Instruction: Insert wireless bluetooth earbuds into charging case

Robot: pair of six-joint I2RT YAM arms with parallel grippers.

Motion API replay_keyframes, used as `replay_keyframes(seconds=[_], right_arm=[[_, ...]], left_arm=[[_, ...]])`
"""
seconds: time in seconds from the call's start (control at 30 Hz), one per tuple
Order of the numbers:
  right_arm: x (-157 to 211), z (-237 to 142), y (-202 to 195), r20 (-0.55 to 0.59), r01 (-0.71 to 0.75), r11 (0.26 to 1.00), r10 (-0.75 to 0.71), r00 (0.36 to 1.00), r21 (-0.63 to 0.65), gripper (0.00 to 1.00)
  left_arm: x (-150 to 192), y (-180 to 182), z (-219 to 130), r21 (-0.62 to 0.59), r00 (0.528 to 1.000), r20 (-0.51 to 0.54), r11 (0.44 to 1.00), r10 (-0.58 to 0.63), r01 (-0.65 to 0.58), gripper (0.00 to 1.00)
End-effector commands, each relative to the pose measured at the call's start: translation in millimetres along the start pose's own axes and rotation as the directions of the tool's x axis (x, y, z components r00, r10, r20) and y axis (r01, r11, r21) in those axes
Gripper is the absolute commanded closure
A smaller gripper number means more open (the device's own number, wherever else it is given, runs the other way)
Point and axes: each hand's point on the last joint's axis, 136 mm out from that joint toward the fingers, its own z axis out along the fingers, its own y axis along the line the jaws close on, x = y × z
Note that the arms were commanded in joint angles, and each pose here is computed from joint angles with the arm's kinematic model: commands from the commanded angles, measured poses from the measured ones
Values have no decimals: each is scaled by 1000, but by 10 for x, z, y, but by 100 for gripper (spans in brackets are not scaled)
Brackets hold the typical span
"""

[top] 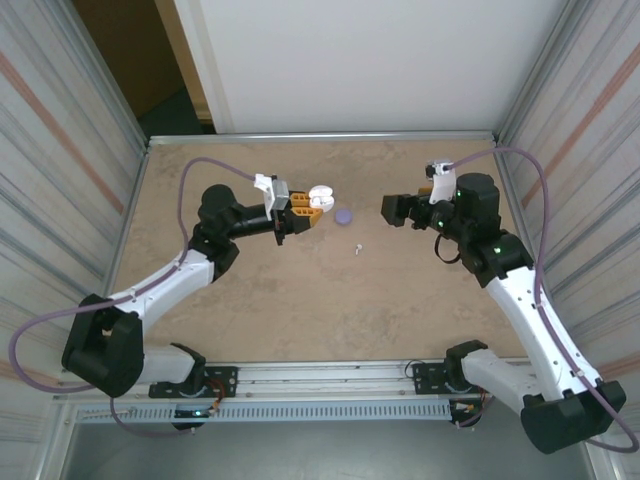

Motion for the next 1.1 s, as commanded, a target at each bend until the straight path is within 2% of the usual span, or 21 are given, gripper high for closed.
replay_keyframes(seconds=[0.0,0.23,0.57,0.87,1.07], right_arm=[[22,-3,-3,-7,-110,993,110,994,-52,1],[219,72,-317,-39,-233,972,234,971,23,1],[506,144,-494,-87,-268,960,275,957,87,1],[894,439,-687,-185,-350,925,373,909,145,1],[1054,622,-626,-278,-375,919,394,876,121,1]], left_arm=[[-176,-51,-66,-8,997,46,998,58,-58,100],[-195,-63,-76,-8,997,52,998,64,-63,100],[-217,-86,-93,-9,996,59,997,73,-72,100],[-223,-90,-104,-12,995,60,997,74,-73,100],[-225,-96,-104,-11,995,60,997,73,-73,100]])
